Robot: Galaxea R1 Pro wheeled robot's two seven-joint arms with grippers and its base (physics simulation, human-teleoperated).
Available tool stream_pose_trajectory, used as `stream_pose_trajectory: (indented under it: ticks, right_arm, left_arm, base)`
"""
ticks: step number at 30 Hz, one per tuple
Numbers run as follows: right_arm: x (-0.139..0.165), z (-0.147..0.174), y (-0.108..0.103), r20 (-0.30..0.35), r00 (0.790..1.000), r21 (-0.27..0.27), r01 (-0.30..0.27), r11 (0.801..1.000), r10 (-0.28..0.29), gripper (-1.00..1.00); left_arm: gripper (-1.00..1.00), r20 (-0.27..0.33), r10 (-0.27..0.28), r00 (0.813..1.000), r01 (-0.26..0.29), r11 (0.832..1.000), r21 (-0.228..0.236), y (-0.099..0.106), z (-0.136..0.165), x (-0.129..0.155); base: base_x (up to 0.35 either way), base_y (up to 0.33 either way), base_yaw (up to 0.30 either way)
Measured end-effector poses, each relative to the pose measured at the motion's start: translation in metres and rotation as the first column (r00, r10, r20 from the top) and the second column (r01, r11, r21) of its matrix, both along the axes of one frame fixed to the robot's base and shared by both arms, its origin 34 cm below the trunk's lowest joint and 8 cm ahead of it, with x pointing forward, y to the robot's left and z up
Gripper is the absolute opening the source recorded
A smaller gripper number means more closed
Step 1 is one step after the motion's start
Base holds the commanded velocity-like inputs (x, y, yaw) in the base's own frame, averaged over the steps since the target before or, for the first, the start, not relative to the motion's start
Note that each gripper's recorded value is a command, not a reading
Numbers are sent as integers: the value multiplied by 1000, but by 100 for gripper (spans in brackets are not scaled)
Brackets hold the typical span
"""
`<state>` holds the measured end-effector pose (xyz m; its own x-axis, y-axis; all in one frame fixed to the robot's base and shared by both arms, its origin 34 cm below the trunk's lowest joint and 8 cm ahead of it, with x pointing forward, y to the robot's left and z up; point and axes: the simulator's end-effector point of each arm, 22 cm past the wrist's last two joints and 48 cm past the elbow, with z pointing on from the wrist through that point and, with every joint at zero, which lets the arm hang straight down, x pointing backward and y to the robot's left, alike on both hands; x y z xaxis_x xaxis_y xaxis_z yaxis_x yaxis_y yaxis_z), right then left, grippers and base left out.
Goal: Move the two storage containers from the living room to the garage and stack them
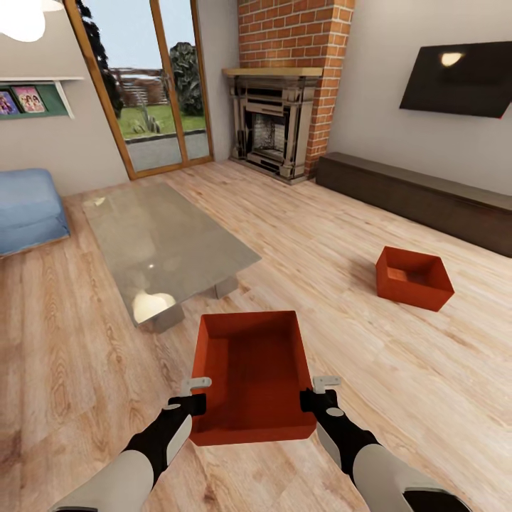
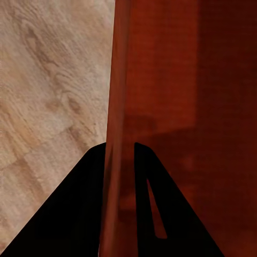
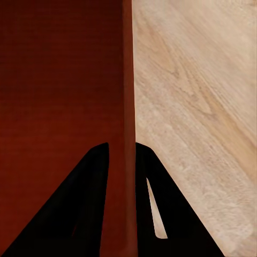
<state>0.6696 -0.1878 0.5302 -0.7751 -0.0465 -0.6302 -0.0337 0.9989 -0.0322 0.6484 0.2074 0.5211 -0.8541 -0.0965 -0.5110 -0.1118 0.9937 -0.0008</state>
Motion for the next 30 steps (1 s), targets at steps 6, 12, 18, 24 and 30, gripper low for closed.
stream_pose_trajectory:
  ticks: [6, 12, 18, 24, 30]
  right_arm:
    - [0, 10, 0, -1, 1000, 0, 0, 1000, 0, -100]
    - [0, 20, 0, -2, 1000, -1, -1, 1000, 1, -100]
    - [0, 29, 0, -3, 1000, -1, -1, 1000, 1, -100]
    - [0, 38, 0, -4, 1000, -1, -1, 1000, 1, -100]
    - [0, 47, 0, -5, 1000, -1, -2, 1000, 2, -100]
  left_arm:
    - [-100, -1, 0, 1000, 0, 1000, 0, 0, 10, 0]
    - [-100, -2, 1, 1000, -1, 1000, 0, 0, 19, 0]
    - [-100, -3, 1, 1000, -1, 1000, -1, 0, 29, 0]
    - [-100, -3, 1, 1000, -1, 1000, -1, 0, 38, 0]
    - [-100, -4, 2, 1000, -2, 1000, -1, 0, 47, -1]
  base:
    - [0, 0, 0]
    - [0, 0, 0]
    - [0, 0, 0]
    - [0, 0, 0]
    - [0, 0, 0]
